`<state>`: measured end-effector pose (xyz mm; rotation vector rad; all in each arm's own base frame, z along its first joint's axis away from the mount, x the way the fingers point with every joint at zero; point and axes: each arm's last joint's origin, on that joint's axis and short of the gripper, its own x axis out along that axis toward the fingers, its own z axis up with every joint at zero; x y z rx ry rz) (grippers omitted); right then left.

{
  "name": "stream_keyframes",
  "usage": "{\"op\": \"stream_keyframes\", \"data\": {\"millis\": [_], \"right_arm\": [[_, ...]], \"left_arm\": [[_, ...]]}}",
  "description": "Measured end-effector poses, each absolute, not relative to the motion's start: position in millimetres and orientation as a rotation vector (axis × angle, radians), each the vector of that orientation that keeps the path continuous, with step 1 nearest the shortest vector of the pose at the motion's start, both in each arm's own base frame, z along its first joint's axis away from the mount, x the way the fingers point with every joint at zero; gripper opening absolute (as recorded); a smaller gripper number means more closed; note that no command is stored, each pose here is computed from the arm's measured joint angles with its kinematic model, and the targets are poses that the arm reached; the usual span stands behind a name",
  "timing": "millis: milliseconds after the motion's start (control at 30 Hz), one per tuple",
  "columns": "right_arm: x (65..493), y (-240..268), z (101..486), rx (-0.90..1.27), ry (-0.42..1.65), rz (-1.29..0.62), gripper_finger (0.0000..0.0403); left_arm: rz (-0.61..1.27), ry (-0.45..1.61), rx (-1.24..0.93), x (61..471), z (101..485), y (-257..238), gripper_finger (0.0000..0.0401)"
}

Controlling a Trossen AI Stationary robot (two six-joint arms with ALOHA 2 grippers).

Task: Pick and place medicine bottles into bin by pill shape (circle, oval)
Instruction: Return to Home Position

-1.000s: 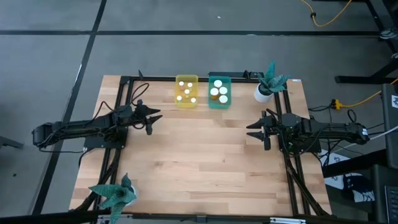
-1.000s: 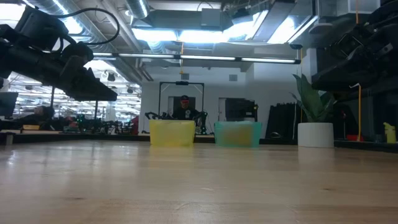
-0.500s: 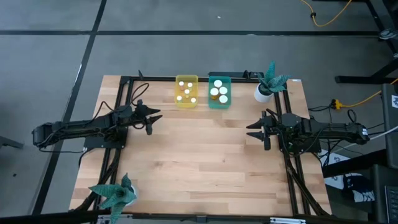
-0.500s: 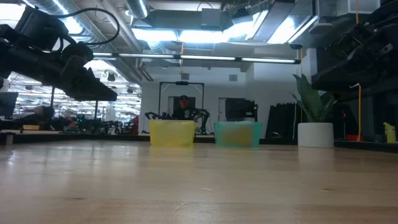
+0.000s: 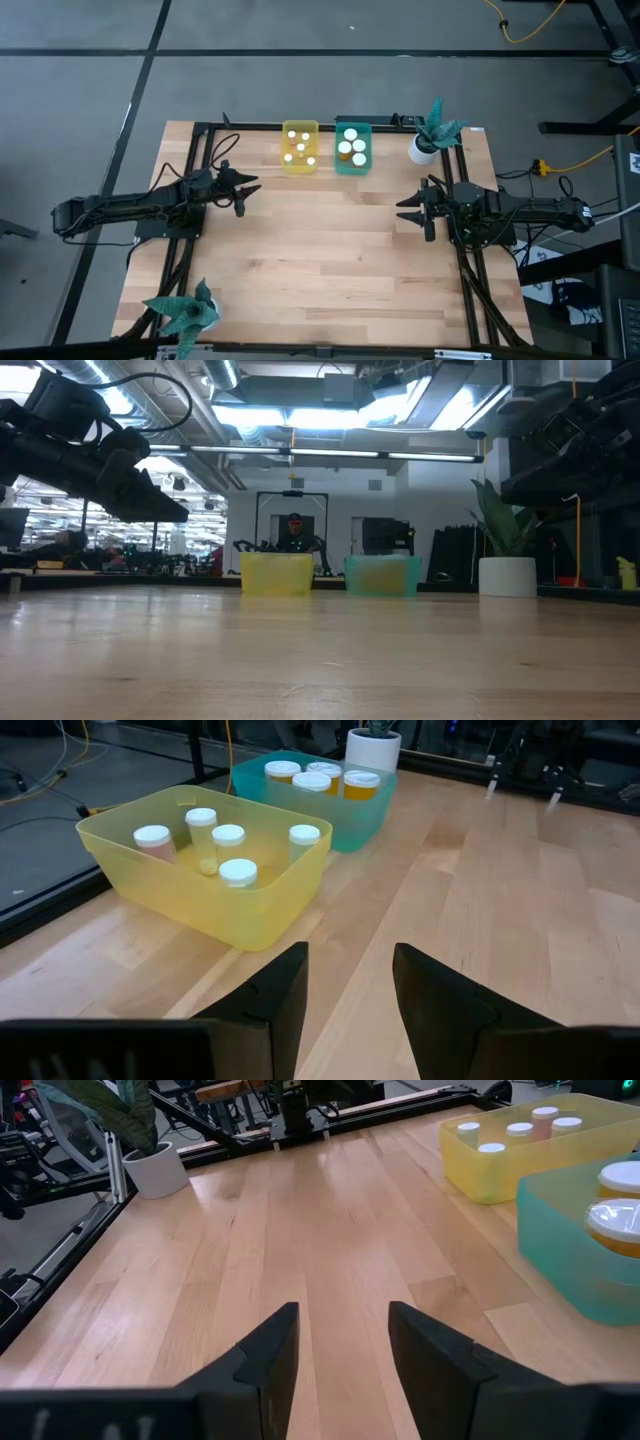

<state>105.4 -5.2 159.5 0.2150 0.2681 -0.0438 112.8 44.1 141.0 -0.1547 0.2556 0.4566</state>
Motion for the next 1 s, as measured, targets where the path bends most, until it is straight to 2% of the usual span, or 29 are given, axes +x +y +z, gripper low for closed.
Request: {"op": "stream_keyframes", "data": {"millis": [1000], "right_arm": [[105.4, -5.3, 159.5, 0.215, 0.268, -0.044, 0.0158]], "left_arm": [[0.457, 0.256, -0.155, 112.8, 141.0, 44.1, 0.0141]]}}
